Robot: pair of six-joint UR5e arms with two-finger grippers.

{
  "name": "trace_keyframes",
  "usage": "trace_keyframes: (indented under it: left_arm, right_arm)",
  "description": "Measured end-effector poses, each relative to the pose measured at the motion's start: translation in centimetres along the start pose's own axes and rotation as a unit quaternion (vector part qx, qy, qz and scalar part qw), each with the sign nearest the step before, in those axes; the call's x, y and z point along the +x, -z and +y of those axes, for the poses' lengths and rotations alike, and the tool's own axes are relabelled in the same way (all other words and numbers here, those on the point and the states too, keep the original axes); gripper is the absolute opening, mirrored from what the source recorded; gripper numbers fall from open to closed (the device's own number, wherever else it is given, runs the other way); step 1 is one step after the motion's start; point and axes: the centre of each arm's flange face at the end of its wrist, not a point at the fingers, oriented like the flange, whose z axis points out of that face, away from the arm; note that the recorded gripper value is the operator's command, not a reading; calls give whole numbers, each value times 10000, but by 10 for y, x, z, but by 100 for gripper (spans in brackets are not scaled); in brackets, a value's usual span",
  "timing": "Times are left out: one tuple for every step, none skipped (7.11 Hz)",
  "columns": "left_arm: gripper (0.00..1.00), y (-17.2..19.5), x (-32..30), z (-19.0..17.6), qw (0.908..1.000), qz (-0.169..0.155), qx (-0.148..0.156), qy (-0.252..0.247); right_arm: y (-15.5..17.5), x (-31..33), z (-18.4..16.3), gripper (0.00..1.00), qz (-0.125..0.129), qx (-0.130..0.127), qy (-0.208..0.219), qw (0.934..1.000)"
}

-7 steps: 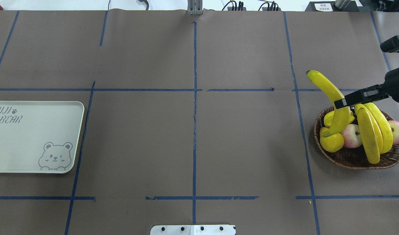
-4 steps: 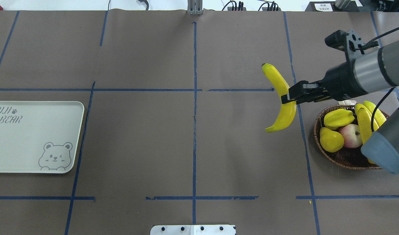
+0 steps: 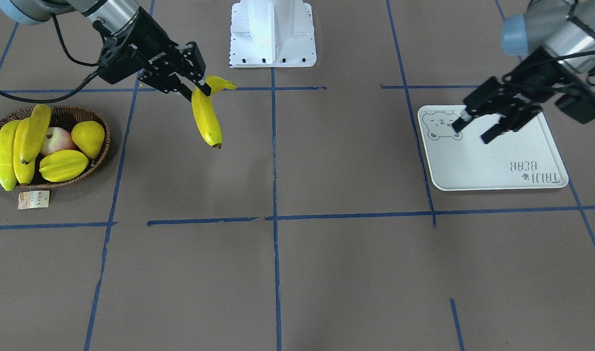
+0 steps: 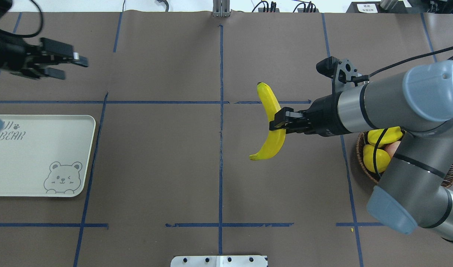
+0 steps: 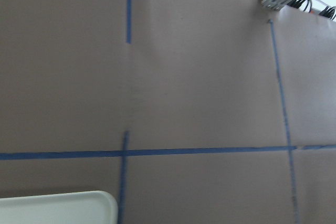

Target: Transfer all bananas from basket to plate

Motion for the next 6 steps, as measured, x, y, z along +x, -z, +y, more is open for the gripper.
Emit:
trace_keyframes:
  left_arm:
    - [99, -31, 55, 25, 9979, 367, -83, 529]
    - [99, -50, 92, 49, 9941, 610, -226, 865]
    - [99, -63, 118, 70, 9907, 767, -390, 1057]
    - [99, -75, 133, 87, 9887, 836, -557, 1116]
    - [98, -89, 144, 106, 9875, 858, -709, 1119]
    - [98, -104, 153, 124, 9871, 889, -728, 1115]
  right_arm:
    - [-9, -10, 12, 0, -43, 9, -6, 10000]
    - [-17, -20, 21, 0, -89, 4, 21, 10000]
    - [-22, -29, 27, 0, -141, 2, 58, 9999]
    - [-24, -37, 31, 0, -183, 3, 83, 9998]
    - [-25, -46, 32, 0, -198, -1, 93, 9998]
    - [-25, -56, 33, 0, -187, -13, 93, 9998]
